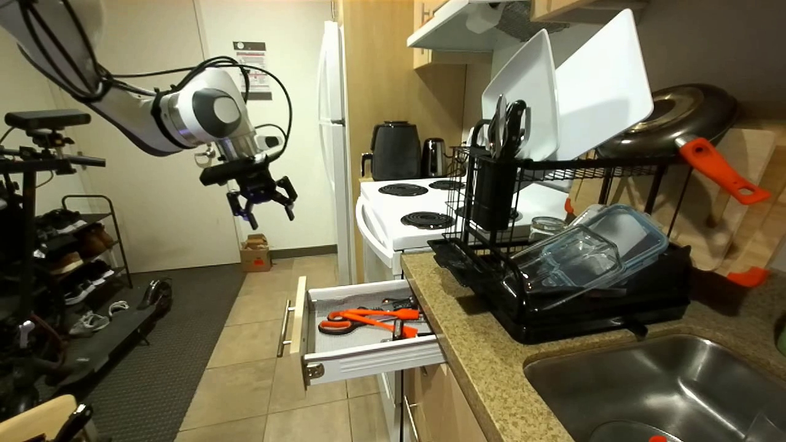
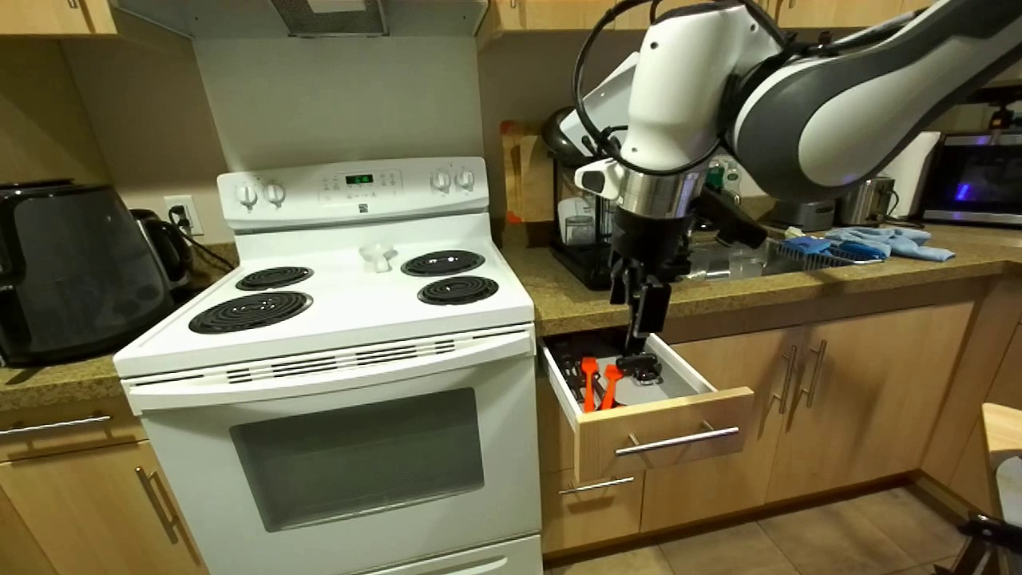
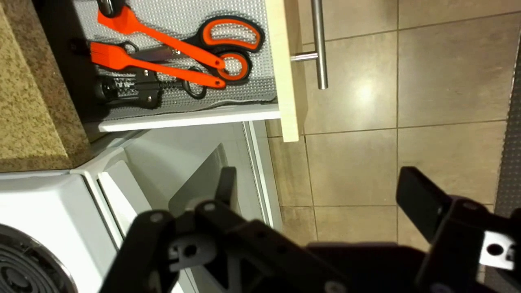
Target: Open the topmost drawer on the right.
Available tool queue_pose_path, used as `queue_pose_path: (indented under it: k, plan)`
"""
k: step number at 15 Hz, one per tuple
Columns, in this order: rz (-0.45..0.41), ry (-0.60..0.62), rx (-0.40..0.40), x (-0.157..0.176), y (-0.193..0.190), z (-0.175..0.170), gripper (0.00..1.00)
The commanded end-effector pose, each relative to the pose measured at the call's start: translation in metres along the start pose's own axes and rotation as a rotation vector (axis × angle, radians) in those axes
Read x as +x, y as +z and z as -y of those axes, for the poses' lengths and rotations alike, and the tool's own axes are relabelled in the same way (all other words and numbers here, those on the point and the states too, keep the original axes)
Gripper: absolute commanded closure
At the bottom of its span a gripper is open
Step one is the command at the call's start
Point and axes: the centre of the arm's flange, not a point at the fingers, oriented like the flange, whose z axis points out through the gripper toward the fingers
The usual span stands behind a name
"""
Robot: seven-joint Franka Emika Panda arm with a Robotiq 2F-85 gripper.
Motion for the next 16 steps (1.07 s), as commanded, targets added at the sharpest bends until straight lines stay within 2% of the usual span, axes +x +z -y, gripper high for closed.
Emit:
queue_pose_path:
  k: [1, 7, 11, 16]
  plan:
    - [-0.006, 0.123, -0.008, -0.029, -0.027, 0.030, 0.00]
    - [0.030, 0.390, -0.044, -0.053, -0.047, 0.059, 0.00]
    - [0.125, 0.548, -0.068, -0.081, -0.049, 0.084, 0.00]
    - [0.227, 0.732, -0.062, -0.118, -0.045, 0.135, 0.00]
